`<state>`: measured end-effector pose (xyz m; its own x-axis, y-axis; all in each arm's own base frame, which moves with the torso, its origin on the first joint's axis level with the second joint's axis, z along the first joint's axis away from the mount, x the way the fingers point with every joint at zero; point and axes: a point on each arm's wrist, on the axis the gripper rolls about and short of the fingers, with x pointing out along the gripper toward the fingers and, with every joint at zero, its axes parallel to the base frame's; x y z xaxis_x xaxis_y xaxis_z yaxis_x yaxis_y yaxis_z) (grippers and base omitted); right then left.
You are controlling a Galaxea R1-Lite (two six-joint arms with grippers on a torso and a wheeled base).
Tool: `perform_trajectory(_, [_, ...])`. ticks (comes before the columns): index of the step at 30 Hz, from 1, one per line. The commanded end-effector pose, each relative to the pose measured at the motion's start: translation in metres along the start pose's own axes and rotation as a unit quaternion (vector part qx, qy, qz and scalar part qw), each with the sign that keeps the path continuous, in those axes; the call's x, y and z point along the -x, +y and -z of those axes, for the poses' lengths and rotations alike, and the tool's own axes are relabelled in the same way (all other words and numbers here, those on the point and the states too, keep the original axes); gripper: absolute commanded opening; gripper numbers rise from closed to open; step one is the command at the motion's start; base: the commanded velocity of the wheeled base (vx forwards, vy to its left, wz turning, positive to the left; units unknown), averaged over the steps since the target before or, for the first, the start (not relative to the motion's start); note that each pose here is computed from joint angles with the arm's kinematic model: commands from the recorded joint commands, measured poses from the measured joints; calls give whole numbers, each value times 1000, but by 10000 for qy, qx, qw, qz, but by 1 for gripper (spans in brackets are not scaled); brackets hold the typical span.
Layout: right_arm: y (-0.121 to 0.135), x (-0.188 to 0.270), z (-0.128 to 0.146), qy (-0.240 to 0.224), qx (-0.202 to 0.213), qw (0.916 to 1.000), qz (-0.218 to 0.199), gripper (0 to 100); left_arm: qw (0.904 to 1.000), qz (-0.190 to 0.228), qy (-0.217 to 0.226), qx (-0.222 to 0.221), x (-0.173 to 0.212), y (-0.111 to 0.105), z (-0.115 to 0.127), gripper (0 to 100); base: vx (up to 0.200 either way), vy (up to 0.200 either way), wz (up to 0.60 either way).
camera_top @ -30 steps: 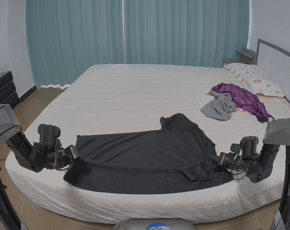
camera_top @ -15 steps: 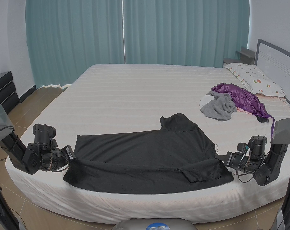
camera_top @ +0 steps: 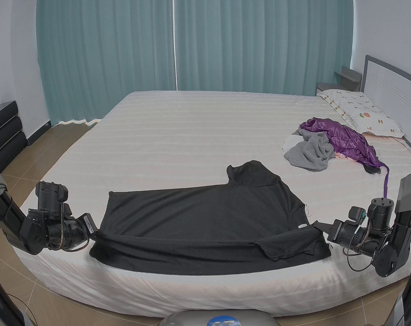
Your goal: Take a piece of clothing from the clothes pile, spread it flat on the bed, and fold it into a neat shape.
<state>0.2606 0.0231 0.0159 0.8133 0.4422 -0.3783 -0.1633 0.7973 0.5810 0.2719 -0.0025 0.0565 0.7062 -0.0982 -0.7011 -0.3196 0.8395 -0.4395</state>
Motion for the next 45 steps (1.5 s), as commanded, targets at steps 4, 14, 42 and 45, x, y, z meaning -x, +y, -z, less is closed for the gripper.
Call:
perform_trajectory(4, [16,29,-10,-226,-129,9992,-299,0,9998,89,-188,14,23,1,1,0,0,0,0])
perform_trajectory(14, [24,46,-11,-327,-123,9988,-344,0,9997,112,-200,22,33,3,7,0,0,0,0])
perform_trajectory(42, [26,56,-1,-146,-166,9993,-296,0,10000,-33,42,43,31,11,19,0,0,0,0])
perform_trajectory(45, [21,47,0,-77,-205,9995,-248,0,9999,-59,98,57,18,9,14,0,0,0,0])
